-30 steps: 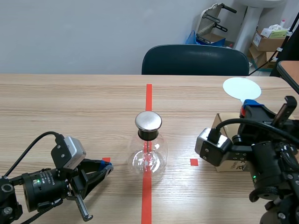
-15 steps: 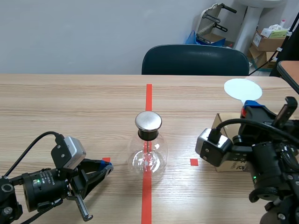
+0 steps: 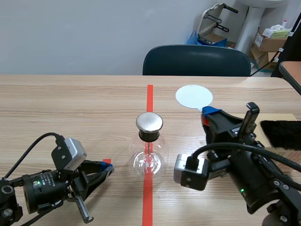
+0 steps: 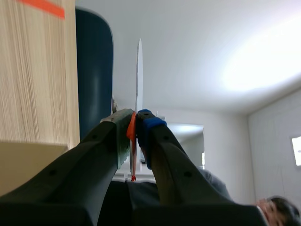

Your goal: Do the electroscope experiment

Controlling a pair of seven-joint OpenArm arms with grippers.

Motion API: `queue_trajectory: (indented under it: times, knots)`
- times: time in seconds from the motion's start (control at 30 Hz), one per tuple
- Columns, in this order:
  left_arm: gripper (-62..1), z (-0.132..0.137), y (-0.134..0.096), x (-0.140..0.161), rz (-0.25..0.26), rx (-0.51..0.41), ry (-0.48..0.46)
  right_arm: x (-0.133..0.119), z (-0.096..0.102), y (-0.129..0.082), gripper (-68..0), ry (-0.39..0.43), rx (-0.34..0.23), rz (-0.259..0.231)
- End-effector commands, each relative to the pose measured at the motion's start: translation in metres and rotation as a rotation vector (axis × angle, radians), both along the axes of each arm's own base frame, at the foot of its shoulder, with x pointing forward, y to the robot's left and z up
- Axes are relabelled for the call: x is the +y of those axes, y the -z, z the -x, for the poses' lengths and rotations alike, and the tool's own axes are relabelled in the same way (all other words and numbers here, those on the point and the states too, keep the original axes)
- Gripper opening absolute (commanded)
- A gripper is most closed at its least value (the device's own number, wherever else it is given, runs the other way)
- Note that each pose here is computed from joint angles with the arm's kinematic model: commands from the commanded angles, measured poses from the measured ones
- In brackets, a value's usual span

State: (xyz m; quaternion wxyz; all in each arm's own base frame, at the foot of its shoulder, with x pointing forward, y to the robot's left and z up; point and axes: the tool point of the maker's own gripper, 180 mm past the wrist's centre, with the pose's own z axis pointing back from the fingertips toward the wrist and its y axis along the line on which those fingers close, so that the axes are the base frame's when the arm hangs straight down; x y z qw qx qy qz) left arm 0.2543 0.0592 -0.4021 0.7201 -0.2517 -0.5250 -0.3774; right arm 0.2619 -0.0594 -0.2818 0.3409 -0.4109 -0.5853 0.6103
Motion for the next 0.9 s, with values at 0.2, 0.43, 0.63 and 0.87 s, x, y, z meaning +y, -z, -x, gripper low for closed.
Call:
queue_trajectory:
  times: [0.2, 0.43, 0.63, 0.87]
  knots:
    - [-58.0, -0.004, -0.011, -0.008, 0.040, -0.025, 0.005, 0.025, 0.014, -0.003, -65.6, -0.180, -0.010, 0.020]
    - [-58.0, -0.004, -0.011, -0.008, 0.039, -0.026, 0.005, 0.044, 0.030, 0.000, -65.6, -0.318, 0.002, 0.031]
    - [-58.0, -0.004, -0.011, -0.008, 0.039, -0.026, 0.005, 0.051, 0.037, 0.001, -65.6, -0.375, 0.007, 0.036]
    - [-58.0, -0.004, -0.011, -0.008, 0.039, -0.026, 0.005, 0.051, 0.037, 0.001, -65.6, -0.375, 0.007, 0.036]
